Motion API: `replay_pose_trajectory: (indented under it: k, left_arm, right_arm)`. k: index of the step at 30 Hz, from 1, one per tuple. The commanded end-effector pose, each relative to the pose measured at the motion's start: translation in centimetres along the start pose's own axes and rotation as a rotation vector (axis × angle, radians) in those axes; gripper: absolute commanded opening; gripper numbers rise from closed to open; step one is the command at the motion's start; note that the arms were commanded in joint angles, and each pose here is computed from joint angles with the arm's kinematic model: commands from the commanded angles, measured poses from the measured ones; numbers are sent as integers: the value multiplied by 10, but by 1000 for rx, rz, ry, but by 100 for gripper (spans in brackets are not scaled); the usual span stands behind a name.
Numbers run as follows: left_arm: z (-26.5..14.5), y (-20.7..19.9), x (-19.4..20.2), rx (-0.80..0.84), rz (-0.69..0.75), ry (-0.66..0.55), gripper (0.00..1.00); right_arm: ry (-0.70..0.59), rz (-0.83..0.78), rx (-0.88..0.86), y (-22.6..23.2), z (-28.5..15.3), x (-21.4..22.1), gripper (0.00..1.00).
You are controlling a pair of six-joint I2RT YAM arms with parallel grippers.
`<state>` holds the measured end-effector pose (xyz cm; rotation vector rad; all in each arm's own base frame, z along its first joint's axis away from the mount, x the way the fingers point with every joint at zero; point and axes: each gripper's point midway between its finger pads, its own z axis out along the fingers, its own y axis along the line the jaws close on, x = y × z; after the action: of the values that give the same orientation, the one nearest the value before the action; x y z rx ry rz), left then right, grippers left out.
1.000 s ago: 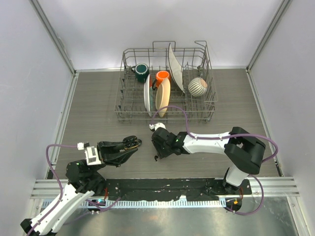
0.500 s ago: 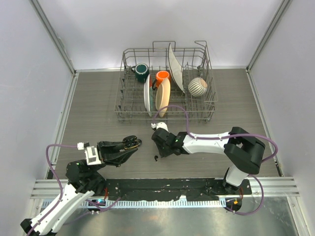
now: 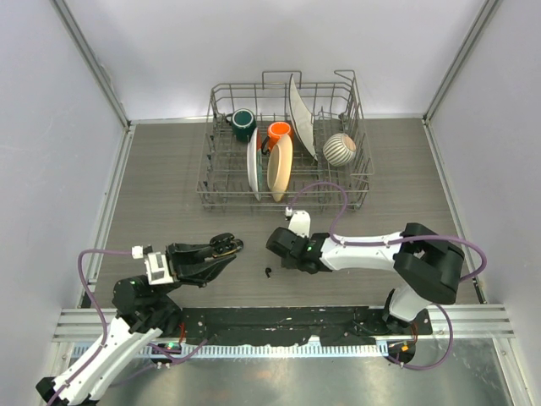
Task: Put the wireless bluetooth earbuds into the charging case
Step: Pick up the earbud from the center of the board.
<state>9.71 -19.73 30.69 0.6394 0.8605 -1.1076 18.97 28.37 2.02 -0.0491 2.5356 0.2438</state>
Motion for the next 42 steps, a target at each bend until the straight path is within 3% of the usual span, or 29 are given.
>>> replay_pose_trajectory:
  k: [1, 10, 22, 25, 34, 42]
  left_arm:
    - [2, 0, -18, -7, 40, -44, 0]
    - [2, -1, -19, -4, 41, -43, 0]
    - [2, -2, -20, 0, 38, -33, 0]
    - [2, -3, -21, 3, 37, -32, 0]
    - [3, -2, -19, 5, 40, -30, 0]
    - [3, -4, -19, 10, 38, -28, 0]
  right_arm:
    - [-122, 65, 86, -15, -11, -14, 29]
    - [-192, 91, 122, -27, -18, -22, 31]
    - [-193, 117, 65, -25, -20, -18, 29]
    - [-196, 108, 57, -24, -21, -20, 32]
    - [-238, 7, -29, -7, -35, -38, 53]
    - [-220, -224, -30, -4, -40, -43, 56]
